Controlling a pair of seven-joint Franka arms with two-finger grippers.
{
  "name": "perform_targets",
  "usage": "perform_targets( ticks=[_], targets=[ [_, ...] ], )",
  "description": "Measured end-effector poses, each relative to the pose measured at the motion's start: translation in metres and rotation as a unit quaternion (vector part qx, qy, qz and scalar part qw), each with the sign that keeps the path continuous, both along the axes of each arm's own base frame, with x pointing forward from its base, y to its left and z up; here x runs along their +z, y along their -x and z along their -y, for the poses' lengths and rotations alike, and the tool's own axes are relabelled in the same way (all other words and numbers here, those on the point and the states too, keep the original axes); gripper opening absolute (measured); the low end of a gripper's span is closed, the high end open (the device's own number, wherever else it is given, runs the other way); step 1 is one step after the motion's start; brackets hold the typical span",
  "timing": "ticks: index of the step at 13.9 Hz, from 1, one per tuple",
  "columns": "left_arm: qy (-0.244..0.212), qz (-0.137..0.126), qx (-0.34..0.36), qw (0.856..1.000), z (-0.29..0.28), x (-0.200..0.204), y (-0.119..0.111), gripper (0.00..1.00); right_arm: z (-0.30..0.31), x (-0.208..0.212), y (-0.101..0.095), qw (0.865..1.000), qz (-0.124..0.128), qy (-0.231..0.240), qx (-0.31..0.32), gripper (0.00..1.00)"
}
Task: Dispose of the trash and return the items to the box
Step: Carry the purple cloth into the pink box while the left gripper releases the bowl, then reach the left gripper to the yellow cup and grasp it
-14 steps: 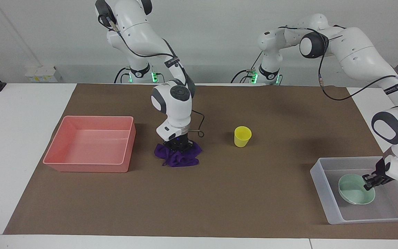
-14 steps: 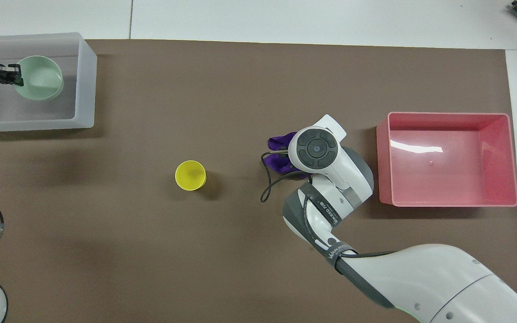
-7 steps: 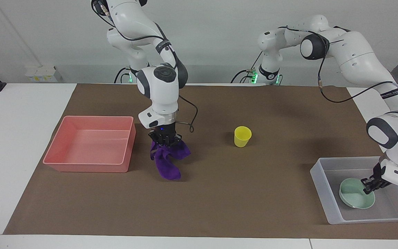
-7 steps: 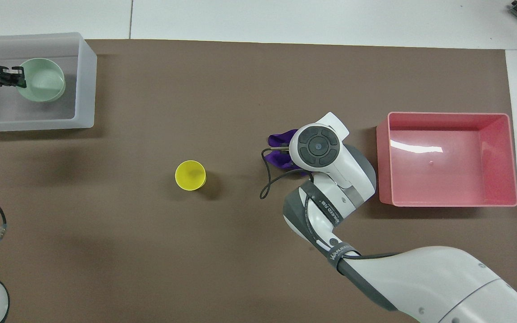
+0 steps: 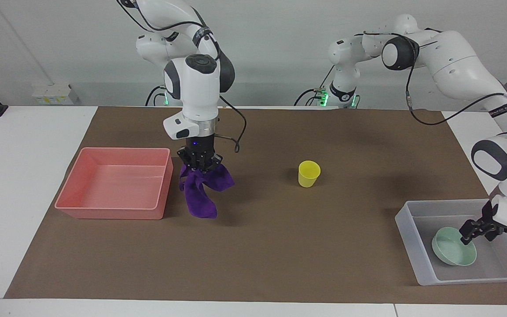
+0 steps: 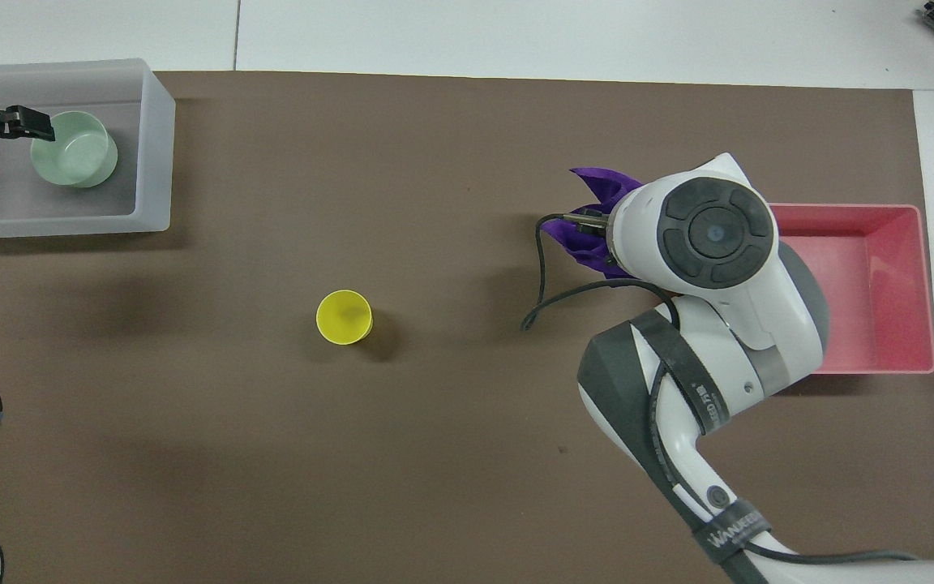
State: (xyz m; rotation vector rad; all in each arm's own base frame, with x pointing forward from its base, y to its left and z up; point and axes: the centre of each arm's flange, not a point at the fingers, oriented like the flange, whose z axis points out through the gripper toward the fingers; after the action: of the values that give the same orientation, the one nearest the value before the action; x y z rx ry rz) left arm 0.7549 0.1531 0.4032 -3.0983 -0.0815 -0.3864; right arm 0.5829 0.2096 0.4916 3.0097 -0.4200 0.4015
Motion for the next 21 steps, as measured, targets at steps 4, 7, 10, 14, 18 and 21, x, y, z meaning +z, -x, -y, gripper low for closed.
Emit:
perform_targets(
  ticks=[4, 7, 10, 14, 18, 21],
  targets=[
    [-0.002, -0.008, -0.030, 1.000, 0.049, 0.046, 0.035, 1.00, 0.042, 0.049, 0.003, 1.000, -0.024, -0.003, 0.011, 0.07],
    [-0.004, -0.020, -0.059, 0.998, 0.095, 0.074, 0.078, 1.00, 0.062, 0.068, 0.005, 0.999, -0.034, -0.003, 0.024, 0.07],
    [-0.002, -0.038, -0.076, 0.996, 0.146, 0.087, 0.120, 1.00, 0.092, 0.087, 0.006, 0.998, -0.055, -0.021, 0.027, 0.07],
    [0.006, -0.055, -0.077, 0.995, 0.235, 0.081, 0.165, 1.00, 0.150, 0.119, 0.013, 0.995, -0.083, -0.028, 0.040, 0.07],
    [0.013, -0.054, -0.087, 0.995, 0.306, 0.046, 0.201, 1.00, 0.195, 0.133, 0.027, 0.992, -0.107, -0.032, 0.059, 0.07],
    [0.018, -0.057, -0.084, 0.995, 0.348, 0.026, 0.223, 1.00, 0.235, 0.139, 0.037, 0.990, -0.119, -0.041, 0.069, 0.07]
  ],
)
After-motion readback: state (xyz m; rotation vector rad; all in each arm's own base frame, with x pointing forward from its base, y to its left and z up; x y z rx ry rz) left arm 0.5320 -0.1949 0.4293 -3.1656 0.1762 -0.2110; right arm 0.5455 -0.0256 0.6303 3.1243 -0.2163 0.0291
